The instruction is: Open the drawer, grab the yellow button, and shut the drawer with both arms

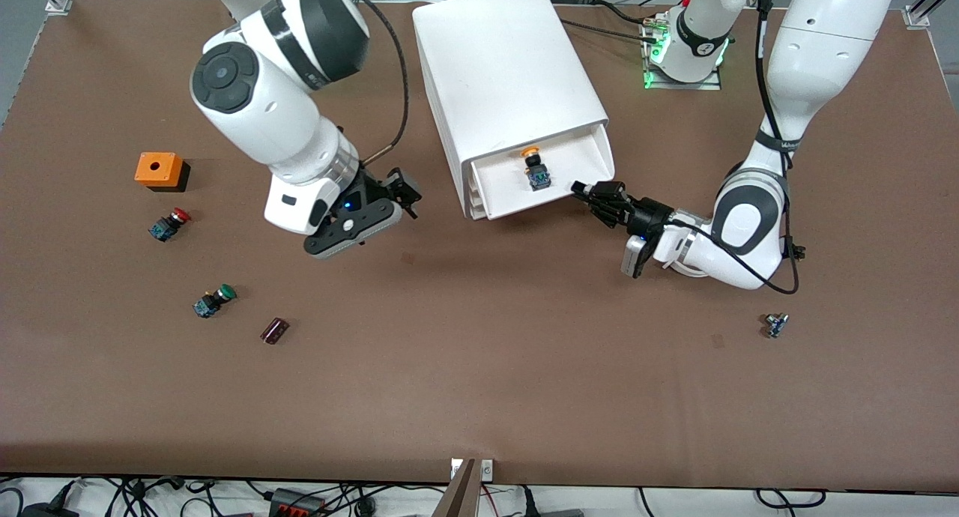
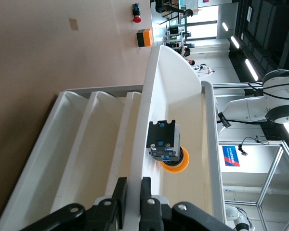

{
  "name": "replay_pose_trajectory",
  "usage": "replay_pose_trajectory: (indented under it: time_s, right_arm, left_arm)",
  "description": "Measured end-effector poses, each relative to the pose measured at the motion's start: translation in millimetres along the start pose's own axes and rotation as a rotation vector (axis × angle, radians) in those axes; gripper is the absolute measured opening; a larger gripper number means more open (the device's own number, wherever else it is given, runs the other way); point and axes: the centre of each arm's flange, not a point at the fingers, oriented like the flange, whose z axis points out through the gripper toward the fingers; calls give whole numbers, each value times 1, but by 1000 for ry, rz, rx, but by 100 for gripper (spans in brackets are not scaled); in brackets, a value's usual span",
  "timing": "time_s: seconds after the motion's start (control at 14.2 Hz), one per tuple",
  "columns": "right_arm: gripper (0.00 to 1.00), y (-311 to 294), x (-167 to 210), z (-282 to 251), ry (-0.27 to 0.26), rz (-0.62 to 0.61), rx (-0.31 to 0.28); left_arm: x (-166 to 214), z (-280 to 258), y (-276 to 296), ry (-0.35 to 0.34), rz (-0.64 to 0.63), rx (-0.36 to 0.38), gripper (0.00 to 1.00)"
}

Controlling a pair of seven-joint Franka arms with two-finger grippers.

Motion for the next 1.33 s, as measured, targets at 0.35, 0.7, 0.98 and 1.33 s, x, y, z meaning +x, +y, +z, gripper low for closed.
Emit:
replay_pose_trajectory:
  time_s: [0.35, 0.7, 0.98, 1.33]
  right_arm:
    - [100, -55, 11, 1, 47, -44, 20]
    - [100, -134, 3, 41, 48, -18, -43]
    - [100, -192, -6, 68, 56, 28, -62]
    - [100, -242, -21, 100, 37, 26, -54]
  left_arm:
    - [0, -4, -9, -11, -21, 26, 50]
    - [-1, -31, -3, -14, -165, 49, 98]
    - [13, -61, 43, -83, -327, 157, 100]
    - [16, -88, 71, -129, -489, 373, 100]
